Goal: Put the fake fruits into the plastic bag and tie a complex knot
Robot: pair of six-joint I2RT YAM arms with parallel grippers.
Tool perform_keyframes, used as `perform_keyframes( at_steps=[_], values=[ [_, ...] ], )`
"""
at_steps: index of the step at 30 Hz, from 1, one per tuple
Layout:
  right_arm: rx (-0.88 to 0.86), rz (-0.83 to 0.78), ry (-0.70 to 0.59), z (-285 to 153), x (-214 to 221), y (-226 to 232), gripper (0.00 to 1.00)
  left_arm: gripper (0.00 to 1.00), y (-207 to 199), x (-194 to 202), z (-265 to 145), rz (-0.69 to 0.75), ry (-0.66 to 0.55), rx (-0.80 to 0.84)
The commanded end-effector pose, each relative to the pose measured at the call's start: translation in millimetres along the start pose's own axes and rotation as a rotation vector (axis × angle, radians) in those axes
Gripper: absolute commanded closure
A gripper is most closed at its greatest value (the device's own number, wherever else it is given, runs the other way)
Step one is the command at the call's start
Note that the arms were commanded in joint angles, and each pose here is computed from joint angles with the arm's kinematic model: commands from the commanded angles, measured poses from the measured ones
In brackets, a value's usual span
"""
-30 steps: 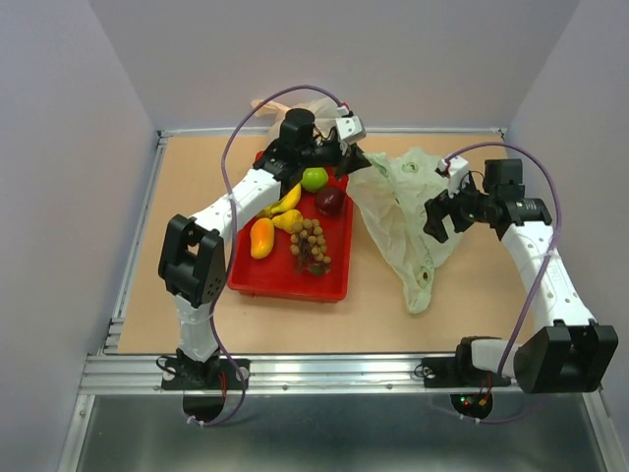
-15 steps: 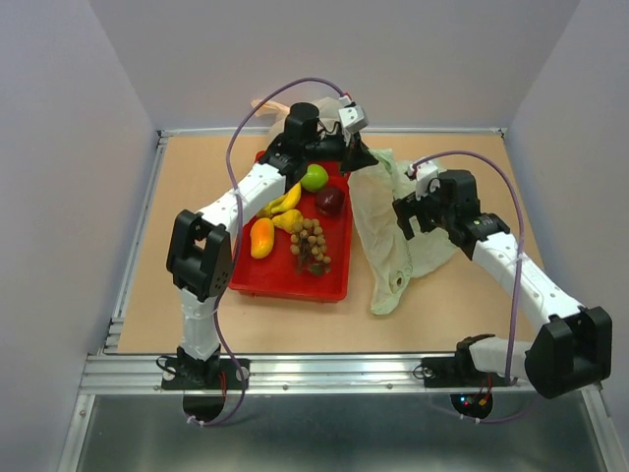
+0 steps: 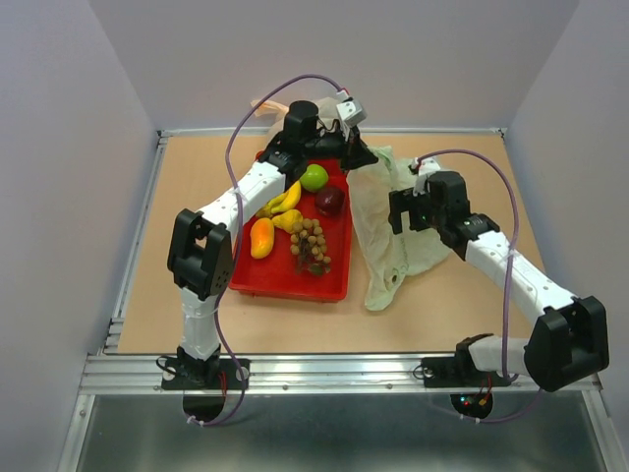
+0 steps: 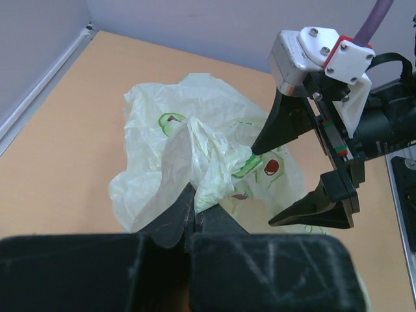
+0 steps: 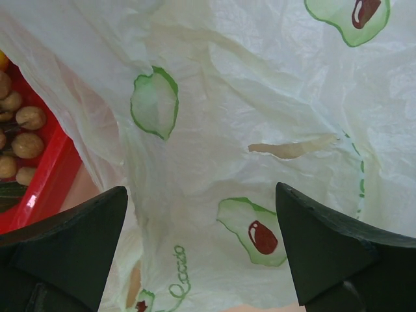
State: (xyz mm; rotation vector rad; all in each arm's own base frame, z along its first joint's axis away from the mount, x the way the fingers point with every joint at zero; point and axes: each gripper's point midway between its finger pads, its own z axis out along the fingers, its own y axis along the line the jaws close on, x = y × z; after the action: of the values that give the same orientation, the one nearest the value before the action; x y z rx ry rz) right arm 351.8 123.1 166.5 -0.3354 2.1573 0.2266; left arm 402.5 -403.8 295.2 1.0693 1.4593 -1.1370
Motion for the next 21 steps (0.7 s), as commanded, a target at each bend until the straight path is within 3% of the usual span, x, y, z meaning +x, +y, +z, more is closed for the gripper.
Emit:
perform_keyframes(
  at_steps=[1,6,14,15,16,17,18,19,21],
  values=[
    [0.062,0.049,-0.112,-6,-37,4,0.0,1.0,-1,-39,-6,0.035,-0.069,-0.022],
    [0.122,0.054,-0.118,-4,-42,4,0.0,1.0,-5,-46,-6,0.005,-0.079,-0.015],
    [0.285,-0.004,-0.038,20,-6,-25,0.02,1.0,-14,-51,-11,-0.017,-0.089,0.015],
    [0.274,-0.002,-0.042,21,-8,-23,0.1,1.0,-14,-52,-12,-0.019,-0.09,0.017],
    [0.261,0.001,-0.049,20,-12,-21,0.42,1.0,-13,-52,-14,-0.024,-0.091,0.014],
    [0.241,0.01,-0.053,16,-17,-17,0.62,1.0,-11,-50,-16,-0.03,-0.088,0.008],
    [0.228,0.018,-0.053,14,-20,-15,0.9,1.0,-8,-49,-18,-0.033,-0.088,0.0],
    [0.216,0.026,-0.045,11,-21,-12,1.0,1.0,-2,-48,-19,-0.038,-0.088,-0.023],
    [0.159,0.081,-0.017,0,-21,-2,1.0,1.0,12,-47,-22,-0.04,-0.089,-0.06]
  ],
)
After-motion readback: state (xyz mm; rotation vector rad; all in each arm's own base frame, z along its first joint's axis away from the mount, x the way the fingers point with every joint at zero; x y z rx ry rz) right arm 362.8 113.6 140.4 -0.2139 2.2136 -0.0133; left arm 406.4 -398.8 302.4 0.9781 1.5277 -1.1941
